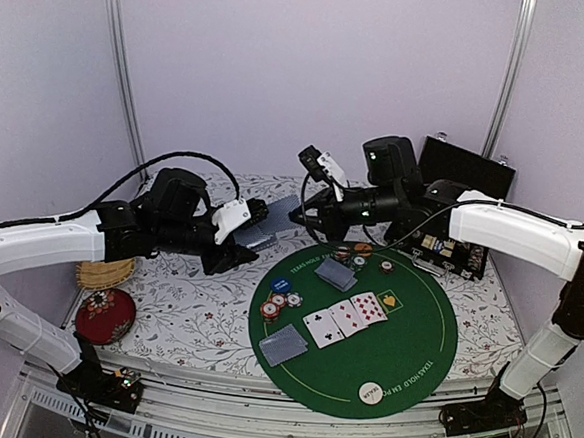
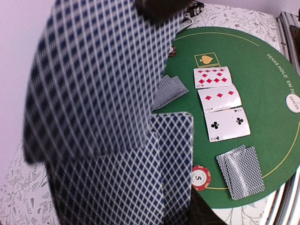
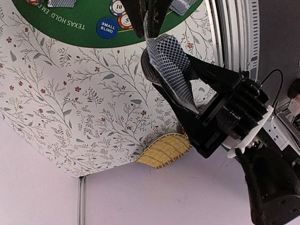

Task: Distribute texas hold em gaming equipment
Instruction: Pick up the poker card from the face-down deck piles, then place the poker card in the community card area.

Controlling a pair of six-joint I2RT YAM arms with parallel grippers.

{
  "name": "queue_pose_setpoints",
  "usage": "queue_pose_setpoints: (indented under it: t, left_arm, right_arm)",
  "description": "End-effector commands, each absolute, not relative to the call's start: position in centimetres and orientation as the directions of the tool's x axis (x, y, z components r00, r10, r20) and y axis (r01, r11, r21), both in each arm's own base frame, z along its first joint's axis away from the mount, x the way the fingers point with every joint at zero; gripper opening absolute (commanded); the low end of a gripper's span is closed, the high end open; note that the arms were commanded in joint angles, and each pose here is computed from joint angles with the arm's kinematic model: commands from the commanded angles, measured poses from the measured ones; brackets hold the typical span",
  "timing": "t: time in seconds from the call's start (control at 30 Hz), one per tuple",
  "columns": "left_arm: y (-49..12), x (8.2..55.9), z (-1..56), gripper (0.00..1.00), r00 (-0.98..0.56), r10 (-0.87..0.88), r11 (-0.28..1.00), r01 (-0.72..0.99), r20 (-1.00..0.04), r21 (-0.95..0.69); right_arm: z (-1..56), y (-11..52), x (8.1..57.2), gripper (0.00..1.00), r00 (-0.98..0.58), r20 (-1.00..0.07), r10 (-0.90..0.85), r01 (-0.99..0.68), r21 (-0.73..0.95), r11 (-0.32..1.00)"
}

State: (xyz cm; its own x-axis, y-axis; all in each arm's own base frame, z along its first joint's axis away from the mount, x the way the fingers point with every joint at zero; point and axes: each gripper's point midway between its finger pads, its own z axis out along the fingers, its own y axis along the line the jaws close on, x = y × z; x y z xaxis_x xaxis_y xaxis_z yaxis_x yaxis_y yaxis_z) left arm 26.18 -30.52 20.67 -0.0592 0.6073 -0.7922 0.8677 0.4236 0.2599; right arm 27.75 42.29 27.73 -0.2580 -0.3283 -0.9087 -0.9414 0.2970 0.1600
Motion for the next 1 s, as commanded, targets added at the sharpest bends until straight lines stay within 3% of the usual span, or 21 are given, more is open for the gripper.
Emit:
queue_pose_setpoints:
  t: [0.0, 0.13, 0.23, 0.33, 0.4, 0.6, 0.83, 0.97]
  left_arm:
    - [-31.1, 25.9, 21.1, 0.45, -0.039, 0.593, 0.412, 0.873, -0.804, 0.262]
    - [-31.1, 25.9, 21.2, 0.45, -0.039, 0.592, 0.414, 0.872, -0.805, 0.262]
    - [-31.1, 26.0, 21.1, 0.45, -0.04, 0.592, 0.416, 0.871, -0.805, 0.263]
    - [-31.1, 26.0, 21.2, 0.45, -0.041, 0.592, 0.417, 0.87, -0.805, 0.263]
    - [-31.1, 26.0, 21.2, 0.45, -0.042, 0.592, 0.418, 0.87, -0.805, 0.262]
    - [-31.2, 25.7, 21.5, 0.45, -0.036, 0.585, 0.413, 0.874, -0.811, 0.258]
    - [-31.4, 25.5, 21.6, 0.45, -0.03, 0.585, 0.407, 0.875, -0.81, 0.262]
    - [-31.3, 25.4, 21.7, 0.45, -0.026, 0.585, 0.408, 0.873, -0.811, 0.266]
  right_arm:
    - [32.4, 39.4, 27.8, 0.02, -0.243, -0.937, -0.25, -0.94, 0.164, 0.301]
    - [34.0, 36.7, 27.8, 0.02, -0.248, -0.949, -0.195, -0.926, 0.173, 0.336]
    - [34.0, 34.2, 29.1, 0.02, -0.344, -0.929, -0.134, -0.862, 0.256, 0.438]
    - [31.1, 29.5, 31.9, 0.02, -0.555, -0.832, 0.02, -0.641, 0.442, 0.627]
    - [28.3, 25.6, 32.5, 0.01, -0.664, -0.722, 0.194, -0.439, 0.587, 0.68]
    - [21.9, 18.5, 30.3, 0.02, -0.627, -0.459, 0.629, -0.016, 0.815, 0.579]
    - [12.9, 15.9, 29.1, 0.01, -0.532, -0.18, 0.827, 0.288, 0.88, 0.377]
    - [9.9, 16.0, 29.3, 0.02, -0.514, -0.117, 0.85, 0.371, 0.863, 0.343]
